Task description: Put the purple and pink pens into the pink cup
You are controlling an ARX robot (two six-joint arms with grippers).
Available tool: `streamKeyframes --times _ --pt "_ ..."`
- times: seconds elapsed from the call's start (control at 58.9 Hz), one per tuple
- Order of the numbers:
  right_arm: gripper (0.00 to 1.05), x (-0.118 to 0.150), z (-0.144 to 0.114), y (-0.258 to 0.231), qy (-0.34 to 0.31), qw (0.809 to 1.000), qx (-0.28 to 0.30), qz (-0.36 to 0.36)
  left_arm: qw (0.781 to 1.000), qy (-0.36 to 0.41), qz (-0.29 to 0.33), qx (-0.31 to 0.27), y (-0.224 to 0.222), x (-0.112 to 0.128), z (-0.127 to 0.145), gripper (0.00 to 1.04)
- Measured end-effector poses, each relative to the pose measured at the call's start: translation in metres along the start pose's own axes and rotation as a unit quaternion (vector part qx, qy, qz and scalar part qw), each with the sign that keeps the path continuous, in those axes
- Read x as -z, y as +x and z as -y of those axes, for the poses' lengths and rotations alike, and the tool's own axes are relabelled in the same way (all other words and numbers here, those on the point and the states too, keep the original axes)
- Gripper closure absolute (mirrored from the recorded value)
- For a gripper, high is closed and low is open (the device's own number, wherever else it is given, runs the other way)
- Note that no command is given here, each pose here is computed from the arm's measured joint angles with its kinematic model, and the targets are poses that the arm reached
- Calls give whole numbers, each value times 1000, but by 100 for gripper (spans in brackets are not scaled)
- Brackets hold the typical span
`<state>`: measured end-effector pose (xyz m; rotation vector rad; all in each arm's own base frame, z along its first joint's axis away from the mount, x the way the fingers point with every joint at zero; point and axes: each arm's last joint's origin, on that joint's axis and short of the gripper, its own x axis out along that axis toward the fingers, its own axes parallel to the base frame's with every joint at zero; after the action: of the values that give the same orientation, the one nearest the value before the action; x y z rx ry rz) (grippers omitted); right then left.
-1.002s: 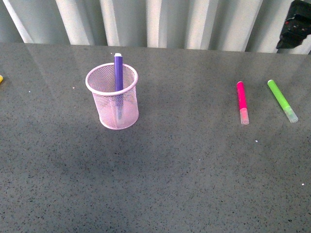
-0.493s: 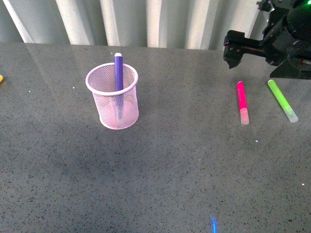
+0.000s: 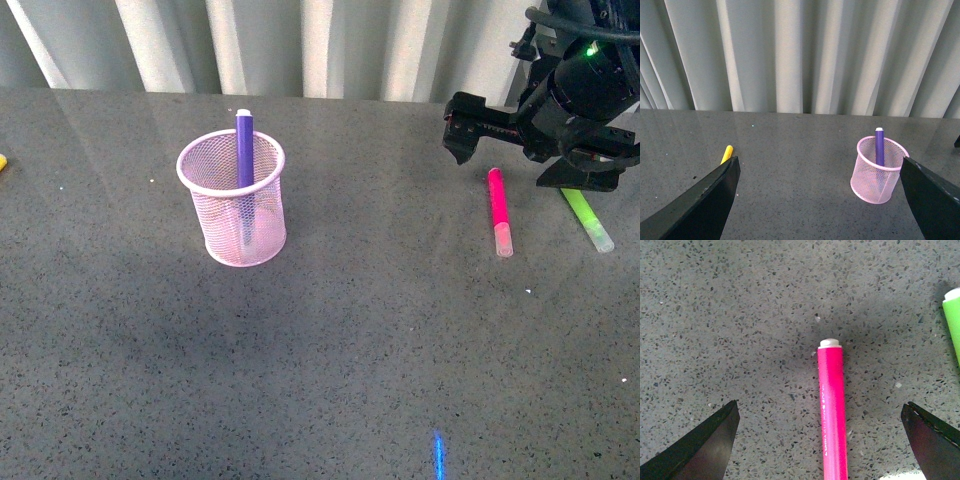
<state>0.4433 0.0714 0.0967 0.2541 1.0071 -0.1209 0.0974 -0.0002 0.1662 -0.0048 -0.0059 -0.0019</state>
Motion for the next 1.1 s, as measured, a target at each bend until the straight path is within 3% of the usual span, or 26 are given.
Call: streamKeyframes --times 1.104 --pt "7 -10 -6 38 -11 999 11 -35 1000 0 0 0 0 0 0 7"
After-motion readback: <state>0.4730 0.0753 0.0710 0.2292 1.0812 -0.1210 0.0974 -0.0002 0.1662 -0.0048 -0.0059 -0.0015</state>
